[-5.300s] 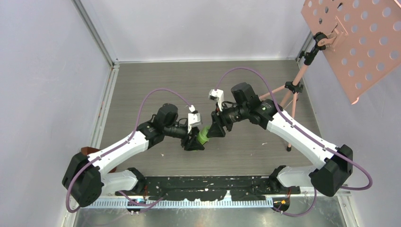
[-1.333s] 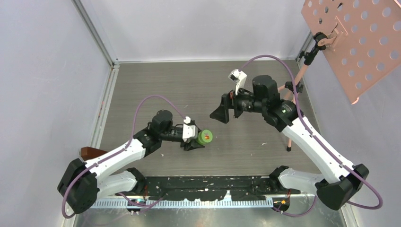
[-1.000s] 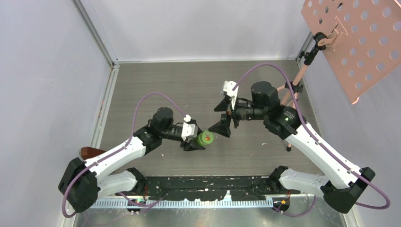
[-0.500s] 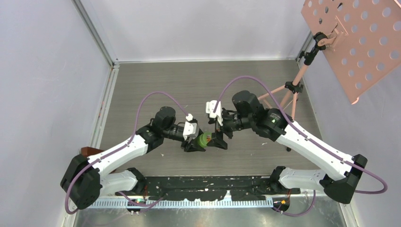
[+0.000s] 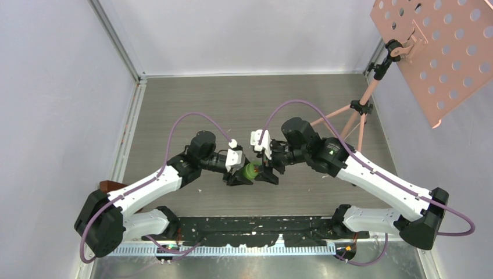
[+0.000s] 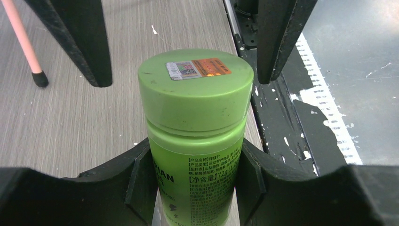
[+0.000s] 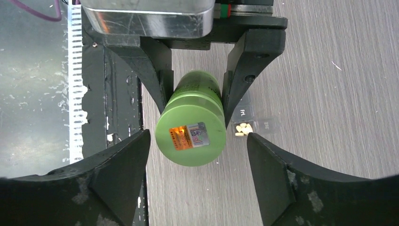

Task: Sort the pills into containers

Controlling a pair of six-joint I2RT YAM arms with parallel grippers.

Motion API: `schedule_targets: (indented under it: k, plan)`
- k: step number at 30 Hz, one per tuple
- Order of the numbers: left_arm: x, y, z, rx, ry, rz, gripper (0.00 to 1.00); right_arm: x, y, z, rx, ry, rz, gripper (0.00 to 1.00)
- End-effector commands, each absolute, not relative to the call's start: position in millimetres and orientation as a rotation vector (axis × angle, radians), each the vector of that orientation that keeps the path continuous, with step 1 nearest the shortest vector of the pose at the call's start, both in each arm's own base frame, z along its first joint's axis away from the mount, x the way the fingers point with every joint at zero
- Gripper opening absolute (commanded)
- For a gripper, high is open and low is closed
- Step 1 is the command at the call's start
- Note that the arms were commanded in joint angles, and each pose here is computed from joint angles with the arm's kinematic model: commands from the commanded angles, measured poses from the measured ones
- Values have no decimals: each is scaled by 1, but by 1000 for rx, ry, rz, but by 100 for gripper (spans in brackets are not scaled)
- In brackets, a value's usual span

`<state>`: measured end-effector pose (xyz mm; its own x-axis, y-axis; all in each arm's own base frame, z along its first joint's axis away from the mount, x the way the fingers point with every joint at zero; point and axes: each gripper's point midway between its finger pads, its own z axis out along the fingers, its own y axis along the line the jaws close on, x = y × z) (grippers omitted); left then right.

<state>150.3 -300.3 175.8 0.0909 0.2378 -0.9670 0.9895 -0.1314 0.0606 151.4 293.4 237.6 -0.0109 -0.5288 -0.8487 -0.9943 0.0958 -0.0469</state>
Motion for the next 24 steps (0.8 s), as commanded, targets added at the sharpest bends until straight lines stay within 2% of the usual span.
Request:
schedule_targets:
  k: [1,6,10,12,13,15,17,24]
  plan:
    - [160,-306,208,1486,1158,-1062,0,154,302,250,-1510,1588,801,78]
    - [167,-306,211,1461,1153,-1024,0,151,308,247,-1495,1636,856,67]
    - [176,-305,215,1426,1147,-968,0,151,312,240,-1453,1716,887,51]
    - [180,-305,216,1407,1142,-941,0,155,314,238,-1407,1758,885,40]
    - [183,-304,216,1398,1144,-926,0,158,314,237,-1383,1776,871,29]
    - [187,-303,216,1379,1145,-895,0,163,315,239,-1318,1807,870,14]
    - [194,-301,218,1346,1149,-852,0,166,318,243,-1229,1849,894,7]
    - [221,-290,230,1203,1132,-688,0,182,325,246,-886,2104,916,6]
